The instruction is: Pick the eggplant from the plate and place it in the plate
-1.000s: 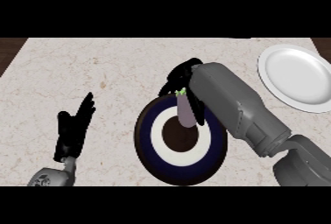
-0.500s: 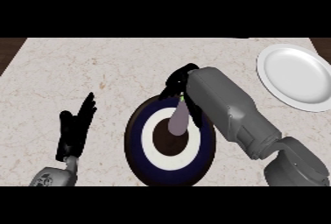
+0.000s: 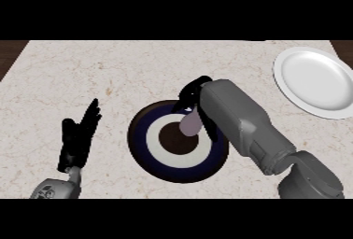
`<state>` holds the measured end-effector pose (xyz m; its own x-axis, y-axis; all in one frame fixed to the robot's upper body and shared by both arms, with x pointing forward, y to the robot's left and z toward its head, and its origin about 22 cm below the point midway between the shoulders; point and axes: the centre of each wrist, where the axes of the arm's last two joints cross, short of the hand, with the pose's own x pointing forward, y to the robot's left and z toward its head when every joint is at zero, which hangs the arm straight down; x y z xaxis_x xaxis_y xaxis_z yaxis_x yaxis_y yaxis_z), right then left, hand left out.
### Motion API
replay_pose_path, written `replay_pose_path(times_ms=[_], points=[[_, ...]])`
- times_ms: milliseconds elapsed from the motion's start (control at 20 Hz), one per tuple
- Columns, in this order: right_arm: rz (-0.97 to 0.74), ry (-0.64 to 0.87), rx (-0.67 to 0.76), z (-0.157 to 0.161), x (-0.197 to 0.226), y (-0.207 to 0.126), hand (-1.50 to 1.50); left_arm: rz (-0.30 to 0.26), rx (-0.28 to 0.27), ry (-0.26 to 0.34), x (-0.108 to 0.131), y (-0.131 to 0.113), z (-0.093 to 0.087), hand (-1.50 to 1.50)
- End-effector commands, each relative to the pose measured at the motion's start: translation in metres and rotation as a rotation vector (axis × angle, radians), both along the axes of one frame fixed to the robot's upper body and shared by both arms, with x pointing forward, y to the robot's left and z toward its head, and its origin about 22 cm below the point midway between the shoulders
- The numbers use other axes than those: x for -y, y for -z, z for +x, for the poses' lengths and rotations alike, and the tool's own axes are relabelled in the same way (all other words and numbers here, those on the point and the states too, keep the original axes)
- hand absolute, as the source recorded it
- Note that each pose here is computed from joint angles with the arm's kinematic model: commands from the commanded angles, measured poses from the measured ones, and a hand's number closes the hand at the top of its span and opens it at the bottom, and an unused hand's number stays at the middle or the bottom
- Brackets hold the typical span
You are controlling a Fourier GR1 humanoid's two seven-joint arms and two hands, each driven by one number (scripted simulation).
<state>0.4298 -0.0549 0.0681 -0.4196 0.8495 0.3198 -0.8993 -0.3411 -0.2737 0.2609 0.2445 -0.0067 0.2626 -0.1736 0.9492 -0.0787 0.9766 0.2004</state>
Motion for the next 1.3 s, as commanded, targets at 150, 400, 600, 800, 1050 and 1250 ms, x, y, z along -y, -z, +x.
replay_pose_path(times_ms=[150,400,600,800,1050,1250], points=[[0.072,-0.092,-0.023,-0.008,0.006,0.019,1.5,0.018,0.016,0.001,0.004,-0.003,0.002,0.0],[0.115,-0.109,0.032,-0.003,0.015,0.015,1.5,-0.008,0.002,-0.003,0.005,0.01,-0.011,0.0],[0.147,-0.058,0.173,0.009,0.03,0.0,1.5,-0.012,0.008,-0.01,-0.003,-0.014,-0.004,0.0],[0.258,0.155,0.515,0.018,0.08,-0.003,1.5,-0.005,-0.026,-0.045,-0.012,0.003,-0.015,0.0],[0.398,0.408,0.926,0.029,0.181,-0.036,1.5,-0.004,-0.051,-0.11,-0.024,0.006,-0.021,0.0],[0.521,0.472,1.112,0.021,0.207,-0.036,1.5,-0.008,-0.029,-0.106,-0.014,0.015,-0.022,0.0]])
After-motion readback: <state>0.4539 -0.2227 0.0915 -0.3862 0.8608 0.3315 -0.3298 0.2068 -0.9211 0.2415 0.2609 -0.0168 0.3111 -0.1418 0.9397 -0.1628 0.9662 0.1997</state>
